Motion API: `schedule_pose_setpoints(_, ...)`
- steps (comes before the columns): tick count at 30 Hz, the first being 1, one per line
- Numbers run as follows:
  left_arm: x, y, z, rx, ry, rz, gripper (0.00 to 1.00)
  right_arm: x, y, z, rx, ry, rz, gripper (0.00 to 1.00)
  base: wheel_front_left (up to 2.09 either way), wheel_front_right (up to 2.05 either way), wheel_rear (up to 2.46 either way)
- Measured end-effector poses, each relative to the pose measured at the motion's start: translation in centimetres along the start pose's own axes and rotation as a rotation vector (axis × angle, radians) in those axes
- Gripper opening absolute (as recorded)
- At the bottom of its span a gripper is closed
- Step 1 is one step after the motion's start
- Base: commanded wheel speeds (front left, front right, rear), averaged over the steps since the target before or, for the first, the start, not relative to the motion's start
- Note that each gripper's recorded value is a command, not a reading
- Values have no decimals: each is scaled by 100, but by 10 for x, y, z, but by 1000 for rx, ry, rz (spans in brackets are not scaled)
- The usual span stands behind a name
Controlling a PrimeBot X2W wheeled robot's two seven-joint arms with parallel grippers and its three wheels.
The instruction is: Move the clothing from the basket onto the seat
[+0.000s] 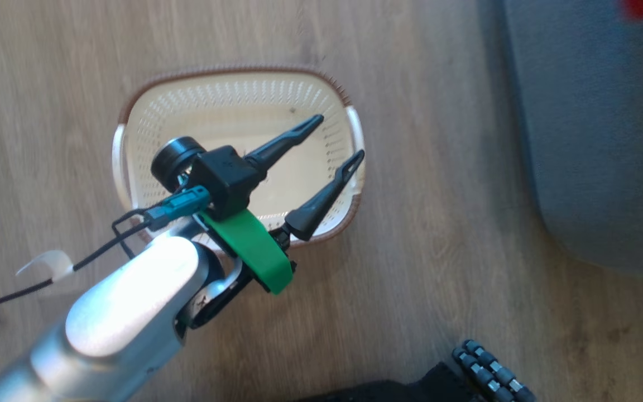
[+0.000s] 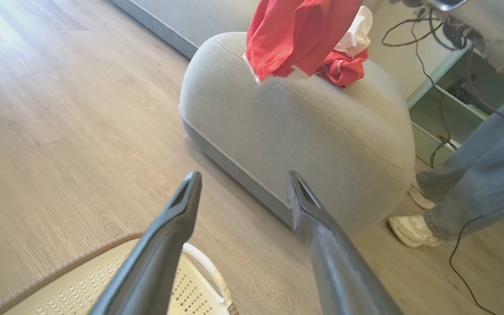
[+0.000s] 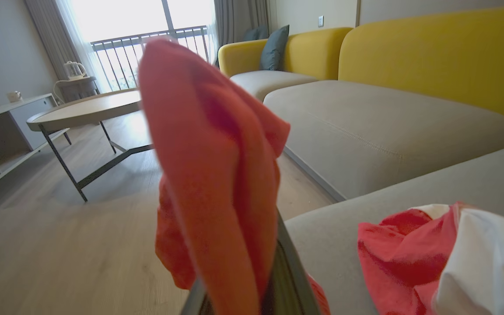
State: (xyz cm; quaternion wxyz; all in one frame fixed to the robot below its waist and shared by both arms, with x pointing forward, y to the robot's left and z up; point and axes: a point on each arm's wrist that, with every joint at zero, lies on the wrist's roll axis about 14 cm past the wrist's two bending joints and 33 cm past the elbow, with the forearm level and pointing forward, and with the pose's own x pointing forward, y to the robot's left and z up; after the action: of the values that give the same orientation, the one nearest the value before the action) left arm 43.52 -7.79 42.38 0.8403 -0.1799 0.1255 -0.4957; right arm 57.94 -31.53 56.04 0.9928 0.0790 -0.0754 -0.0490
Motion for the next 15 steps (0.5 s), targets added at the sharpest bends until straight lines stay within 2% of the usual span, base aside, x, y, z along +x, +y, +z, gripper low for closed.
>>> schedule_pose_setpoints(4,-11,27,-13,-20,3,82,100,39,-38,23,-12,-65,-105,0,0,0,0)
schedule_pose_setpoints(9,-39,48,-37,-58,51,186,100,71,-65,50,9,-148,-204,0,0,0,0)
schedule_pose_setpoints(12,-55,48,-55,-119,82,233,100,78,-84,48,-8,-135,-271,0,0,0,0)
schedule_pose_setpoints(15,-61,51,-65,-151,94,256,100,73,-113,27,-30,-92,-365,0,0,0,0)
